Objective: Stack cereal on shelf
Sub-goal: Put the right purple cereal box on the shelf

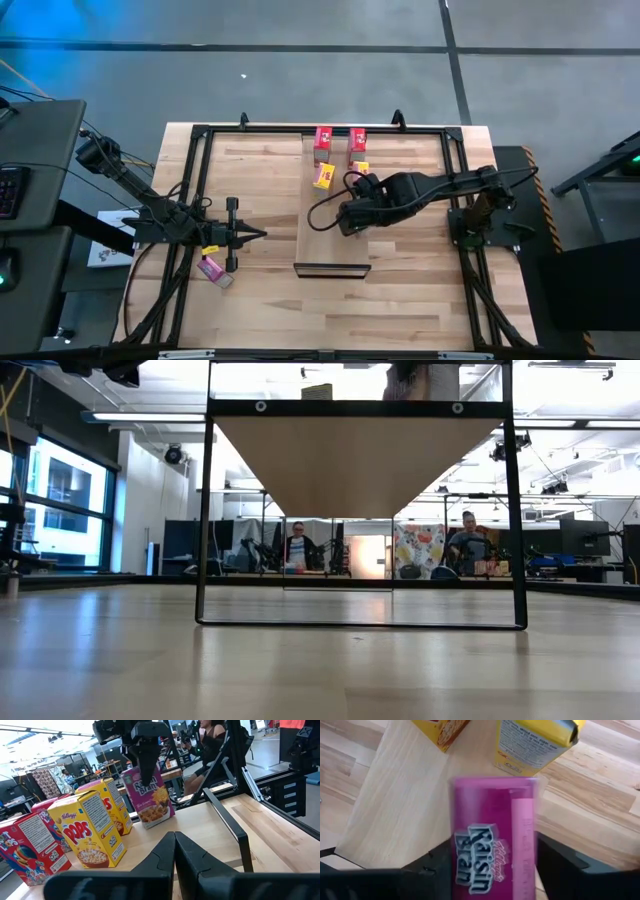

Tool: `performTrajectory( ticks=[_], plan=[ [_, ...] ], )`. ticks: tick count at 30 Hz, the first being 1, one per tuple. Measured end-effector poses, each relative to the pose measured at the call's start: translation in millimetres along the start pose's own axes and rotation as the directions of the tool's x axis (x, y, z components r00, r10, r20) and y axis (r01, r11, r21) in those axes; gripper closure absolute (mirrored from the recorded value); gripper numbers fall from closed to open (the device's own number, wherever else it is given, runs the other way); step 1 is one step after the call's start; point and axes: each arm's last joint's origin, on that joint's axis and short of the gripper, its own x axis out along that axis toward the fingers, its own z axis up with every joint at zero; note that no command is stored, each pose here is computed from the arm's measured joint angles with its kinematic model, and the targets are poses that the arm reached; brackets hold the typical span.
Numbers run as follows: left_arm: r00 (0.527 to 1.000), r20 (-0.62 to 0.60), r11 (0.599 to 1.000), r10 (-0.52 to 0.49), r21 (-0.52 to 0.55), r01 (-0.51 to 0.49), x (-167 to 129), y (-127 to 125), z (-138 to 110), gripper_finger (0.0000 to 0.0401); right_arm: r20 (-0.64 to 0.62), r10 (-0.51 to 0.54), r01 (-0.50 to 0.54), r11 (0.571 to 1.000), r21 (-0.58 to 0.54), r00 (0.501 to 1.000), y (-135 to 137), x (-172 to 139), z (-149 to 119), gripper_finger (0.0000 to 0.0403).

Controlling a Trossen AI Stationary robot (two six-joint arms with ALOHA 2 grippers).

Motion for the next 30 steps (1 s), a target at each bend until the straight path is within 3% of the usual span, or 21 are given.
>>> performTrajectory(
  ticks=[4, 8, 30],
  plan=[
    [1.000, 0.000, 1.000, 0.000, 0.000, 0.000, 0.0, 0.0, 0.0, 0.0401, -0.002, 0.001, -0.001, 1.000, 0.002, 1.000, 0.1, 0.0, -0.1, 0.0148],
    [1.000, 0.000, 1.000, 0.000, 0.000, 0.000, 0.0, 0.0, 0.0, 0.0401, 0.002, 0.009, -0.009, 1.000, 0.005, 1.000, 1.0, 0.1, 0.2, 0.0127],
    [1.000, 0.000, 1.000, 0.000, 0.000, 0.000, 0.0, 0.0, 0.0, 0.0401, -0.145, 0.087, -0.095, 0.994, -0.047, 0.986, 5.4, -1.4, -3.0, 0.0125]
  ],
)
